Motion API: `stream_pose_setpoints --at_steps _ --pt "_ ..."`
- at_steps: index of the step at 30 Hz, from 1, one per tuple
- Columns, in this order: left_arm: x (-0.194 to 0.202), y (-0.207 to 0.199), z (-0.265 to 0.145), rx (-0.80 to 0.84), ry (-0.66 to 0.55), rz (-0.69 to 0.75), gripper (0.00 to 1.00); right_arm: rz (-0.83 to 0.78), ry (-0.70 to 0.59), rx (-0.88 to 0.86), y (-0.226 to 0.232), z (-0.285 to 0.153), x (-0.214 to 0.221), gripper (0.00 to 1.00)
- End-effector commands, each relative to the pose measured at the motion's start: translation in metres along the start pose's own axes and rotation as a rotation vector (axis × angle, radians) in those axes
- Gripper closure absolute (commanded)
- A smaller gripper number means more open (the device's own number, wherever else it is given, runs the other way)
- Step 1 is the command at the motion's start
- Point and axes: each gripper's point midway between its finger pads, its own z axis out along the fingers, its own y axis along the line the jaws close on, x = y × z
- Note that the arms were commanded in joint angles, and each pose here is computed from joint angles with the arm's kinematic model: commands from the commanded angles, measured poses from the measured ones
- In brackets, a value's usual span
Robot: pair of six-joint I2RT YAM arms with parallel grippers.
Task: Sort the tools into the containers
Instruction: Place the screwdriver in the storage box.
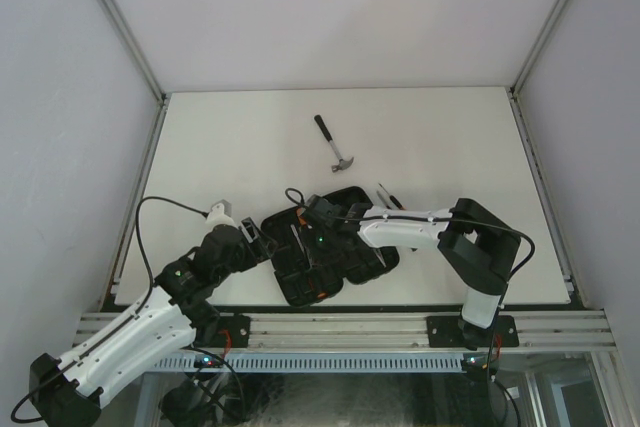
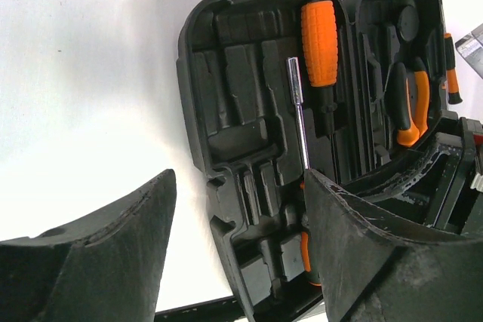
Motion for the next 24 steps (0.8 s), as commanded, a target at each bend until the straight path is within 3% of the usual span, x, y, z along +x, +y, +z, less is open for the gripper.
stream_pose_setpoints --at_steps 1,12,24 --pt "-0.007 -0.008 -0.003 0.024 -0.022 -0.025 0.27 0.000 -0.031 -0.005 0.009 -0.007 -0.010 0.68" --pt "-0.011 -0.008 -0.005 0.018 -0.030 0.015 0.27 -0.023 -0.088 -0.019 0.018 -0.028 -0.017 0.62" --pt "-0.038 -0.015 -0.024 0.037 -0.112 0.108 0.17 -0.075 -0.349 -0.022 0.027 -0.104 -0.053 0.60"
